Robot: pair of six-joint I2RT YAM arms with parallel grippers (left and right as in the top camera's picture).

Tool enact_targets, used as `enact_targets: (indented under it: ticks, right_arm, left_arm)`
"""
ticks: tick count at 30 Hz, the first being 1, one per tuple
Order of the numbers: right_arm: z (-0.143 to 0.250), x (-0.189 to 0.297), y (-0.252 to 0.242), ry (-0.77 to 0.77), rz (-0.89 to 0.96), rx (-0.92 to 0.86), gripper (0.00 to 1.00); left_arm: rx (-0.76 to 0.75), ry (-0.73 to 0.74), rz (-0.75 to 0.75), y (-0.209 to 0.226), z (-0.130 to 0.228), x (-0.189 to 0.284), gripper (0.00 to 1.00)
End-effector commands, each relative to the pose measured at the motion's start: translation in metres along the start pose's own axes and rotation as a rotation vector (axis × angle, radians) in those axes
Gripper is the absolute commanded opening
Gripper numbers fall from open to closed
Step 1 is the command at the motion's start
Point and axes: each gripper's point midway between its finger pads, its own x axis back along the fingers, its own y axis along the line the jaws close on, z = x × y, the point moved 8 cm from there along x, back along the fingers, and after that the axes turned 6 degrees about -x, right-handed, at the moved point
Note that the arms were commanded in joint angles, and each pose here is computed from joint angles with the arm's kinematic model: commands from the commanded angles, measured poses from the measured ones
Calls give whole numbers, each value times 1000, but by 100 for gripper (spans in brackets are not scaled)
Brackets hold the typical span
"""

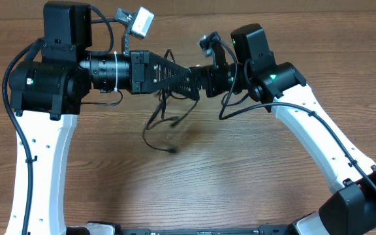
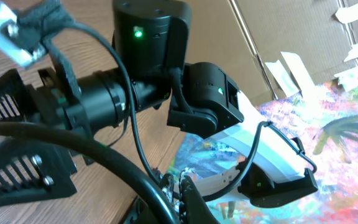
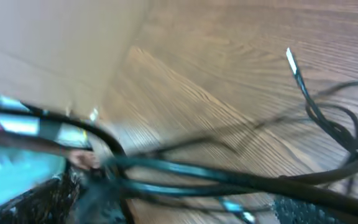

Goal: Untangle cables

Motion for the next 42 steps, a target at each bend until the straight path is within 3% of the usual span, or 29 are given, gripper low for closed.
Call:
enact_targets:
  ticks: [1, 5, 7, 9, 16, 24, 35, 42]
  right_arm:
    - [-5, -3, 0, -28, -6, -217, 100]
    - [-5, -10, 4, -50, 22, -301, 98]
    - [-2, -17, 7, -53, 47, -298, 62]
    - [2, -25, 10, -49, 66, -289, 4]
    - [6, -32, 4, -53, 130, -246, 4]
    - [-3, 1, -33, -41, 160, -205, 4]
    - [-13, 52, -36, 27, -240, -163, 4]
    - [-8, 57, -6, 108, -473, -93, 4]
  left_arm:
    - [-61, -12, 3, -9, -3, 3, 4]
    - [-63, -13, 1, -9, -3, 3, 4]
    - [-64, -14, 2, -9, -3, 3, 4]
    - [-64, -14, 2, -9, -3, 3, 4]
    - [-57, -26, -7, -6, -4, 8, 4]
    - [8, -94, -89, 9, -3, 40, 4]
    - [138, -82, -433, 45, 15, 63, 4]
    - [162, -67, -590, 59, 19, 68, 4]
